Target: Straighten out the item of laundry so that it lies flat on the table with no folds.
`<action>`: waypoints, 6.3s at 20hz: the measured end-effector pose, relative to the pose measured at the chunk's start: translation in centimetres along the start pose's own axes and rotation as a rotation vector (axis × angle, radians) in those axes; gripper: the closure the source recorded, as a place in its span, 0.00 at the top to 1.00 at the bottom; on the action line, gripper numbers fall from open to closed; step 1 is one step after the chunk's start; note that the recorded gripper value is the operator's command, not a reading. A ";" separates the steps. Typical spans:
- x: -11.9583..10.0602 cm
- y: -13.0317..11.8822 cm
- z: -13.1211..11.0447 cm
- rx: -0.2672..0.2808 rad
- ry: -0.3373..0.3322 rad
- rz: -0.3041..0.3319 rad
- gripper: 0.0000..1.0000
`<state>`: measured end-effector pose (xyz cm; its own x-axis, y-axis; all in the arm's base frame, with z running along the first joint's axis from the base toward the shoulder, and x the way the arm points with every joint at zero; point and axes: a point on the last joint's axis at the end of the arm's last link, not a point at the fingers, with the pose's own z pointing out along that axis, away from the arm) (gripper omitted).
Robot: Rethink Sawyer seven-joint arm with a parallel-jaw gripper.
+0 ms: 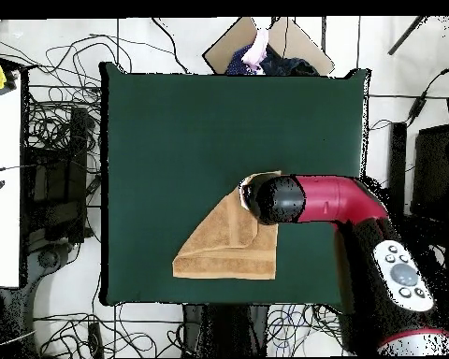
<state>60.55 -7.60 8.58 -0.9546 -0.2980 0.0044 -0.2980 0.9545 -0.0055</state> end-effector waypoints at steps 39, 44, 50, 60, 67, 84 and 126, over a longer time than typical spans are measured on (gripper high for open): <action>15.5 12.1 10.0 0.134 -0.075 -0.064 1.00; 15.9 11.9 10.8 0.139 -0.104 -0.057 1.00; 15.5 11.1 10.1 0.153 -0.120 -0.046 1.00; 14.3 9.3 8.7 0.177 -0.155 0.008 1.00; 13.7 9.0 8.5 0.182 -0.163 0.035 1.00; 16.9 11.2 13.2 0.115 -0.065 0.033 0.00; -3.7 25.7 13.3 0.238 -0.197 0.344 0.00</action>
<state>56.42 18.00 -4.90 -0.9734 0.0183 -0.2284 0.0660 0.9770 -0.2030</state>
